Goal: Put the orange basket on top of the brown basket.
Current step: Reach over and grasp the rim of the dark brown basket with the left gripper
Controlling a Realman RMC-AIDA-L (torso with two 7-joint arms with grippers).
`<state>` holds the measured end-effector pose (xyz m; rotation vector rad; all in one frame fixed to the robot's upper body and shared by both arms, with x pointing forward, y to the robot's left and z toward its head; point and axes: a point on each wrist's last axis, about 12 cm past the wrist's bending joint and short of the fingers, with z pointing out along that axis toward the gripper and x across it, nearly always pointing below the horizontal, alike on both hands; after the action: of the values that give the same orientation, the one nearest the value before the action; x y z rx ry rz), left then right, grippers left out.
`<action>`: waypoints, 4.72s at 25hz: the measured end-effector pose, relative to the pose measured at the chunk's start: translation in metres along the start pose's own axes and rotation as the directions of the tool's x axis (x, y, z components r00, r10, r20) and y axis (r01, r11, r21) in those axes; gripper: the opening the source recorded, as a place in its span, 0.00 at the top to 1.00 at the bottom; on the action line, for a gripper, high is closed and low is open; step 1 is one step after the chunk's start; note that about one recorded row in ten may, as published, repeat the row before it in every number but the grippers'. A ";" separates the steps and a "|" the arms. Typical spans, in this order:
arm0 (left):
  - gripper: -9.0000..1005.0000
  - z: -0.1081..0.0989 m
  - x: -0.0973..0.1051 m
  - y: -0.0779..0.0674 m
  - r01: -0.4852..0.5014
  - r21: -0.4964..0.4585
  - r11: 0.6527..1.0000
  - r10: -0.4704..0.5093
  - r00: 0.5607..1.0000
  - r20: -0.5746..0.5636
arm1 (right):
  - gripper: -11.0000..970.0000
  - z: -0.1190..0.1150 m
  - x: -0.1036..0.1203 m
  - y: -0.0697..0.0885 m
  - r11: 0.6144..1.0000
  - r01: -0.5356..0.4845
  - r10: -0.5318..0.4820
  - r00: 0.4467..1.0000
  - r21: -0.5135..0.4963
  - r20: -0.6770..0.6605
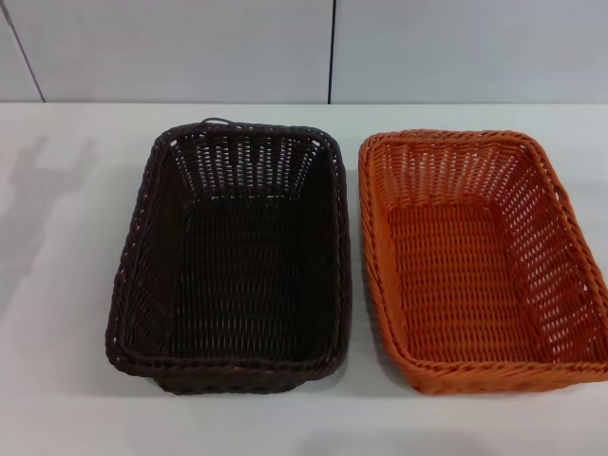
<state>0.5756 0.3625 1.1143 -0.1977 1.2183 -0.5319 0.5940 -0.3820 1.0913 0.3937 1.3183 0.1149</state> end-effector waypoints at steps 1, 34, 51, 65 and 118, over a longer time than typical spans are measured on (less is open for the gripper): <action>0.15 0.000 0.000 0.000 -0.006 0.002 1.000 0.006 1.000 0.000 | 0.29 0.000 0.000 0.000 1.000 0.000 0.000 1.000 -0.001 -0.001; 0.19 0.120 -0.071 -0.024 0.101 0.120 0.988 -0.012 0.814 -0.580 | 0.30 -0.002 0.003 0.002 1.000 -0.008 0.008 1.000 0.003 -0.007; 0.21 0.118 -0.095 -0.100 -0.114 0.213 0.971 0.238 0.314 -0.919 | 0.30 -0.009 0.002 -0.011 0.999 0.001 0.000 1.000 0.033 -0.007; 0.19 0.082 -0.057 -0.107 -0.196 0.086 0.977 0.121 0.175 -0.977 | 0.29 -0.001 -0.002 -0.011 0.999 0.010 -0.009 1.000 0.038 -0.013; 0.32 0.062 0.014 -0.099 -0.132 -0.009 0.991 -0.001 0.066 -0.998 | 0.29 -0.003 -0.005 -0.020 0.998 0.026 -0.025 1.000 0.052 -0.017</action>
<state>0.6082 0.2626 1.1657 0.2488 2.6973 -0.5036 0.5871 -0.4014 1.0885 0.4203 1.3445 0.0625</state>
